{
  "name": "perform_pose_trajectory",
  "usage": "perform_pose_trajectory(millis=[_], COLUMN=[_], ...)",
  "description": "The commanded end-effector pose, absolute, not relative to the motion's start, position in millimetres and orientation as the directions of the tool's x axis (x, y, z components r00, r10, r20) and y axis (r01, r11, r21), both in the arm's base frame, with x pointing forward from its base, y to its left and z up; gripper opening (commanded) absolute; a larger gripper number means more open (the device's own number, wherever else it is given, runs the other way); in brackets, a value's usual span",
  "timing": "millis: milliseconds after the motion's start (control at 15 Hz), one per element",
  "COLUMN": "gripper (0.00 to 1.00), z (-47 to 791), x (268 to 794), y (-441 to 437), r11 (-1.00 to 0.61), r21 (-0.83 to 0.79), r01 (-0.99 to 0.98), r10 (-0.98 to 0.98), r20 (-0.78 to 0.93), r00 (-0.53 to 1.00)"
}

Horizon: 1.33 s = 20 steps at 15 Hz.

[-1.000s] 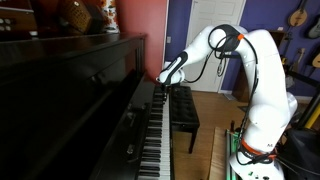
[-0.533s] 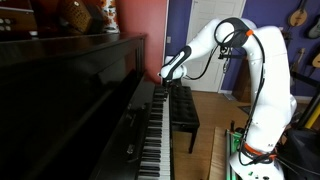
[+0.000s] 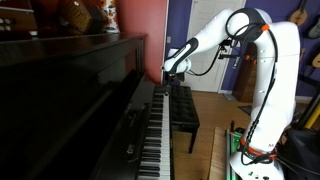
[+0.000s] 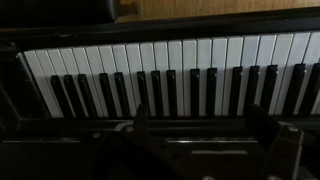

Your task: Press one white key on the right side of the piano

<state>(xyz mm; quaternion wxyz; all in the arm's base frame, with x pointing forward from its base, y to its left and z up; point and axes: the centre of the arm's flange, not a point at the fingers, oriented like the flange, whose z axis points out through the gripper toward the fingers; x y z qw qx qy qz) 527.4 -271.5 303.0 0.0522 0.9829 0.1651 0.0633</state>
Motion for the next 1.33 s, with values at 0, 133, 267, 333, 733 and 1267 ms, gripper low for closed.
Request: perform_pose_trajectory(millis=[0,133,267,333,733,1267], gripper=[1.0,1.0,1.0,1.0,1.0,1.0], z=[326,335,344,348,369,368], x=[505,500,494,492,479,488], y=[-258,-257,-255,-254,-249,-254], r11=[-0.948,-0.951,-0.952,-0.952,-0.953,-0.953], r21=[0.136,0.148,0.161,0.166,0.192,0.18], r01=[0.288,0.272,0.262,0.257,0.234,0.243], r10=[0.303,0.29,0.283,0.28,0.266,0.273], r20=[0.107,0.117,0.129,0.135,0.164,0.166], r00=[0.947,0.95,0.95,0.95,0.95,0.948])
